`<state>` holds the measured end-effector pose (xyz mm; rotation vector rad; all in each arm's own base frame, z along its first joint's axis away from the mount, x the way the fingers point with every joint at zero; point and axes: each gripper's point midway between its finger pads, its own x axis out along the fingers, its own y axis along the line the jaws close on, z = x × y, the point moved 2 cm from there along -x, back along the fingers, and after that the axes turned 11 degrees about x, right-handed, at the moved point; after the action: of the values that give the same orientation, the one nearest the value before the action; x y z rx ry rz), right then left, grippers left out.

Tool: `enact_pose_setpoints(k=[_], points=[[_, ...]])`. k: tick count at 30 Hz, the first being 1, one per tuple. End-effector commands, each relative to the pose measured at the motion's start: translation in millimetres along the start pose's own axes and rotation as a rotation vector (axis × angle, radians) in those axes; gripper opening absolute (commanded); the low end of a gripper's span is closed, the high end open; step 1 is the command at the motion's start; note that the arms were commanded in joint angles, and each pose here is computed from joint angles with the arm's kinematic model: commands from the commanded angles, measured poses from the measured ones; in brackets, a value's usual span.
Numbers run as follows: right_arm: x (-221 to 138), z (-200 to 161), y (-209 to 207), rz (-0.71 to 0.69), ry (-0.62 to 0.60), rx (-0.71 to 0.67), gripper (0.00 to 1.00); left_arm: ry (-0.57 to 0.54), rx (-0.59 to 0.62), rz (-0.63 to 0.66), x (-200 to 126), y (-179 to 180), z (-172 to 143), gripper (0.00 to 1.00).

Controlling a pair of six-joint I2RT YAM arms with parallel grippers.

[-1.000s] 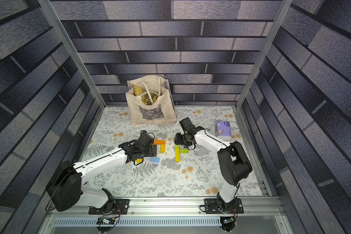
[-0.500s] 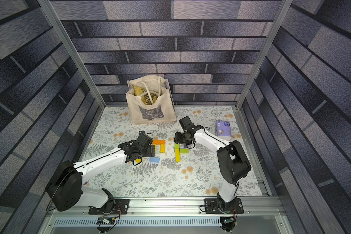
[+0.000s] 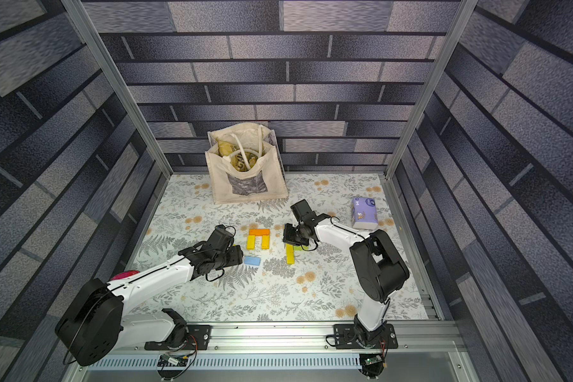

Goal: Assemble the letter p with building blocks
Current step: Assemble the building block at the center of the board.

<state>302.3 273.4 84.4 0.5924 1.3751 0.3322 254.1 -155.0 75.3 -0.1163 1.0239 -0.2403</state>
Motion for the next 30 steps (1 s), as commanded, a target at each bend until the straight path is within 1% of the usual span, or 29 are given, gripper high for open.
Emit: enact_pose_setpoints(k=[1, 2, 3, 4, 6, 8, 10, 12, 13, 20, 26, 30], points=[[3, -20, 18, 0.076, 0.038, 0.009, 0.05, -0.058, -0.003, -0.151, 3, -25, 15, 0.54], [8, -28, 14, 0.07, 0.06, 0.018, 0.04, -0.066, 0.0, -0.171, 4, -28, 16, 0.48], [11, -32, 16, 0.078, 0.071, 0.024, 0.02, -0.067, 0.002, -0.18, 6, -30, 16, 0.44], [14, -36, 17, 0.09, 0.08, 0.037, 0.0, -0.063, 0.001, -0.184, 8, -30, 15, 0.41], [18, -42, 21, 0.112, 0.099, 0.051, 0.0, -0.045, 0.005, -0.178, 13, -29, 12, 0.35], [23, -46, 23, 0.115, 0.117, 0.058, 0.0, -0.016, -0.002, -0.158, 18, -26, 5, 0.2], [27, -51, 26, 0.114, 0.133, 0.056, 0.0, 0.01, -0.006, -0.133, 22, -21, 0, 0.08], [31, -55, 30, 0.119, 0.155, 0.058, 0.0, 0.016, -0.003, -0.116, 23, -18, -3, 0.02], [33, -58, 31, 0.119, 0.165, 0.06, 0.0, 0.014, -0.008, -0.107, 23, -16, -4, 0.0], [50, -71, 25, 0.093, 0.24, 0.117, 0.0, 0.031, -0.009, -0.039, 24, -5, -10, 0.0], [55, -78, 28, 0.102, 0.268, 0.118, 0.0, 0.056, -0.004, -0.066, 27, -8, -19, 0.0], [57, -79, 28, 0.101, 0.274, 0.119, 0.0, 0.064, 0.004, -0.079, 33, -11, -20, 0.0]])
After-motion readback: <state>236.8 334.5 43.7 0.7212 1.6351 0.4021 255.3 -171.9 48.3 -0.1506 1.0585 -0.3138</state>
